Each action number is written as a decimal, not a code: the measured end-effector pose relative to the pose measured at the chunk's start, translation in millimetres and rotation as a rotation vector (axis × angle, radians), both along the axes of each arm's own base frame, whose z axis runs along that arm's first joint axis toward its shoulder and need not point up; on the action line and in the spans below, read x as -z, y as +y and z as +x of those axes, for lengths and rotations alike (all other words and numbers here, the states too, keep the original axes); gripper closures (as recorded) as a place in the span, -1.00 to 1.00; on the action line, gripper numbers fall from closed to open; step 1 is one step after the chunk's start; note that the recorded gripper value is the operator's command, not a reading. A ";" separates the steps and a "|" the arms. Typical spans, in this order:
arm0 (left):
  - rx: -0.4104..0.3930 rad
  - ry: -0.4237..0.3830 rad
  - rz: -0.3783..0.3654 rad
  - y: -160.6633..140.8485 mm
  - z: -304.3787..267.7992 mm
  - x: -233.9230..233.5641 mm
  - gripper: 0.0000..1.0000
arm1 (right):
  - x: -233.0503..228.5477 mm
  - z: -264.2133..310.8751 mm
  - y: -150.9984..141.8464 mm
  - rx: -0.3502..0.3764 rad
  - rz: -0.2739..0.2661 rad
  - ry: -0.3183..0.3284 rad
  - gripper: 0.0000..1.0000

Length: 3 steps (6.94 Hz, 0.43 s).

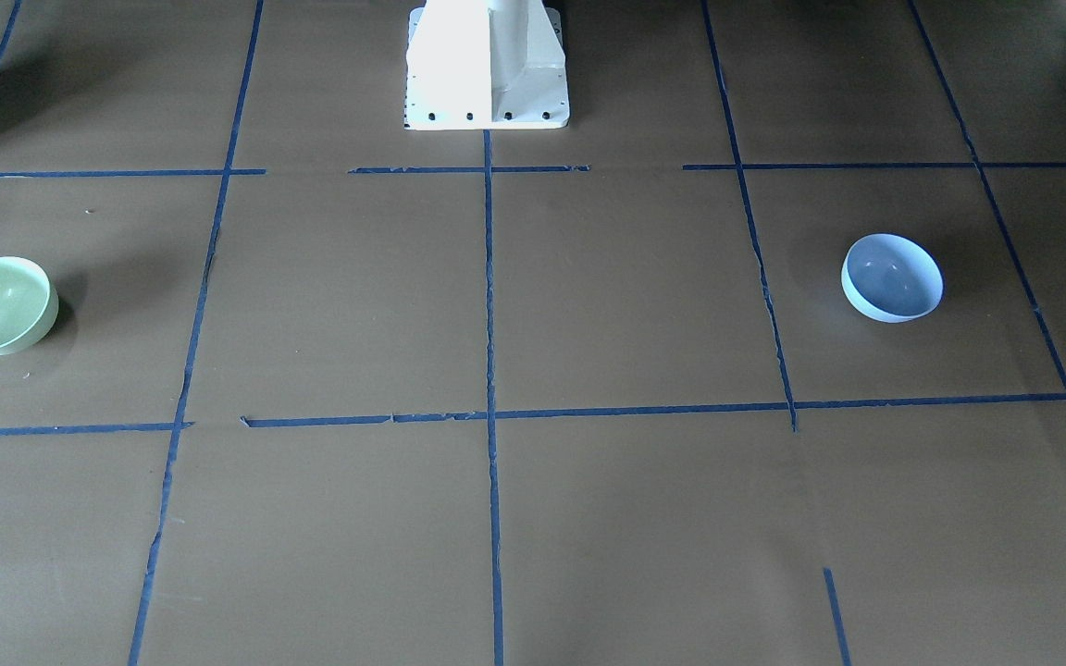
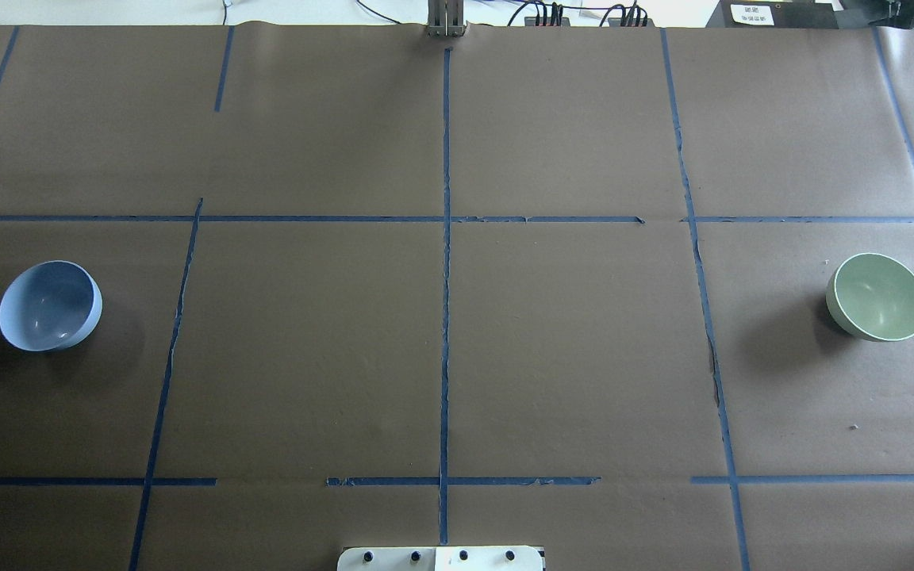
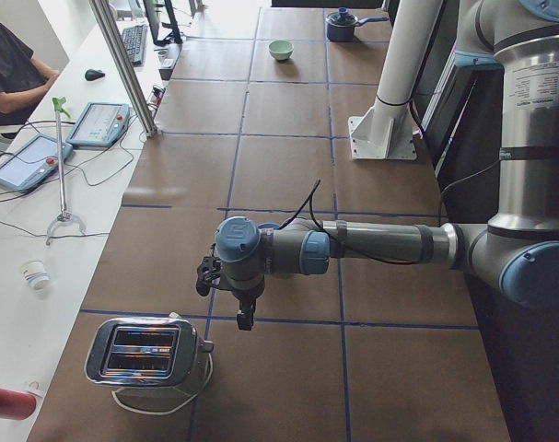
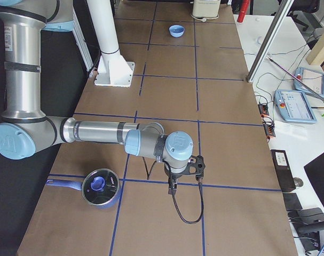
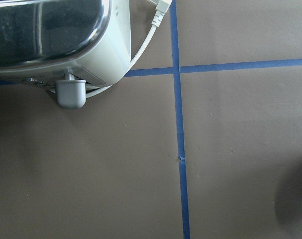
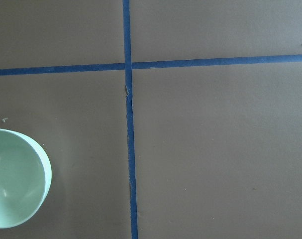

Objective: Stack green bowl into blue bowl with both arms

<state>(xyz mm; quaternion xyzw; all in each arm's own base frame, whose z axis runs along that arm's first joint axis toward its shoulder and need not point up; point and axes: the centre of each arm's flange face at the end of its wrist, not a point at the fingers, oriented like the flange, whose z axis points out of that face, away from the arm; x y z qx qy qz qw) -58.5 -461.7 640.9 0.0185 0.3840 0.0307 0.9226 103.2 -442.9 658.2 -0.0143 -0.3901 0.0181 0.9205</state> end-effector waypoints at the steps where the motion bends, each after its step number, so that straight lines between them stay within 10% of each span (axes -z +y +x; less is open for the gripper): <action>1: -0.003 0.002 0.018 -3.1 1.8 7.9 -1.00 | 2.1 0.1 -0.8 0.000 0.004 0.000 -1.00; 3: -0.011 0.029 0.070 -9.2 9.5 31.0 -1.00 | 6.5 0.2 -2.6 0.000 0.014 0.001 -1.00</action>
